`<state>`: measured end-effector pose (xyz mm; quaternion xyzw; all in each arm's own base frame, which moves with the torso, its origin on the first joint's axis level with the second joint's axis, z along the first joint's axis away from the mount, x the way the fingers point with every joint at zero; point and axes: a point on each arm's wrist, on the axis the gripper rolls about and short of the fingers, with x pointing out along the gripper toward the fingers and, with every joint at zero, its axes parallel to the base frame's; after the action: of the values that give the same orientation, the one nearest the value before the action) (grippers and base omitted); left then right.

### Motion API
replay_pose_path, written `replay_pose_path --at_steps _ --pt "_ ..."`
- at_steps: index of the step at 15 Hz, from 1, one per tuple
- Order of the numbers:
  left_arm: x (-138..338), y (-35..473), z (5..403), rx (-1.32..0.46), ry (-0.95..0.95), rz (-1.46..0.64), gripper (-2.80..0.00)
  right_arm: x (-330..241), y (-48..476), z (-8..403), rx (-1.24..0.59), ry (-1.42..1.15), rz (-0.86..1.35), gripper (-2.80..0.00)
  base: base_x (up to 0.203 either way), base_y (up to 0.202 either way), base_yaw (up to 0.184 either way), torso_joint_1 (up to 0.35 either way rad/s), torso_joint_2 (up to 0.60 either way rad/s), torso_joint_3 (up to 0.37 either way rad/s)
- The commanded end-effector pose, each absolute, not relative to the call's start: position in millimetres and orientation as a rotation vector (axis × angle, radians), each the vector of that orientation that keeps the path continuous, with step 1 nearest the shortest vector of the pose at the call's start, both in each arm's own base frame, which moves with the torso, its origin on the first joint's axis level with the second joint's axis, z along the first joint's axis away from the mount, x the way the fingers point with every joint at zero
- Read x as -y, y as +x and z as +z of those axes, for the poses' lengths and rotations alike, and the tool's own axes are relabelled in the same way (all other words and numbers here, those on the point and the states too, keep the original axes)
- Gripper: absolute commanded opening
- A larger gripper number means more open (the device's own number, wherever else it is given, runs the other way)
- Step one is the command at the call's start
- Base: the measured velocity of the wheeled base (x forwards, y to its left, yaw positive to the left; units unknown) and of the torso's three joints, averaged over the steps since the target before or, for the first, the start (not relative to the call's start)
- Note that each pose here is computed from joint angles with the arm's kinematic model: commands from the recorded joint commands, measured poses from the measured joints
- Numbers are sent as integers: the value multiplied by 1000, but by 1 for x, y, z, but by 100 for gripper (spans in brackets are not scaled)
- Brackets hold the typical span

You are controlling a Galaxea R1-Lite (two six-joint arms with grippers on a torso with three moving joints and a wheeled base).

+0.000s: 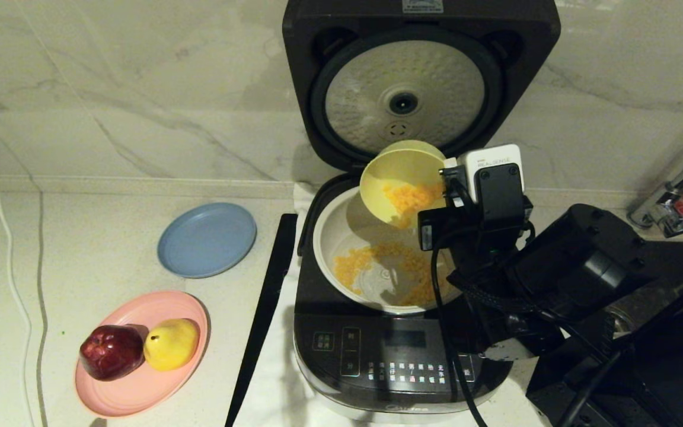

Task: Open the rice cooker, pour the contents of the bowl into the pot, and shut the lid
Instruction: Pour the water from the bowl into the rice cooker

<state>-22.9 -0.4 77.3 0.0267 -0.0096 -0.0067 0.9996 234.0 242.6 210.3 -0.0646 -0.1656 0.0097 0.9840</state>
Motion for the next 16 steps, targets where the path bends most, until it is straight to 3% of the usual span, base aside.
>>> replay_pose_path --at_steps 1,5,12,14,16 --pt "0 -22 75 11 54 -12 -280 -247 236 201 315 -149 22 -280 0 0 0 0 0 0" --pt "0 -22 75 11 54 -14 -280 -248 240 222 366 -87 -9 -280 0 0 0 0 0 0" --pt "0 -22 75 11 54 -14 -280 -248 236 222 354 -98 -25 -280 0 0 0 0 0 0" --pt "0 -22 75 10 52 -12 -280 -251 236 203 311 -150 -11 -280 0 0 0 0 0 0" --pt "0 -22 75 11 54 -13 -280 -251 236 216 341 -113 -23 -280 0 0 0 0 0 0"
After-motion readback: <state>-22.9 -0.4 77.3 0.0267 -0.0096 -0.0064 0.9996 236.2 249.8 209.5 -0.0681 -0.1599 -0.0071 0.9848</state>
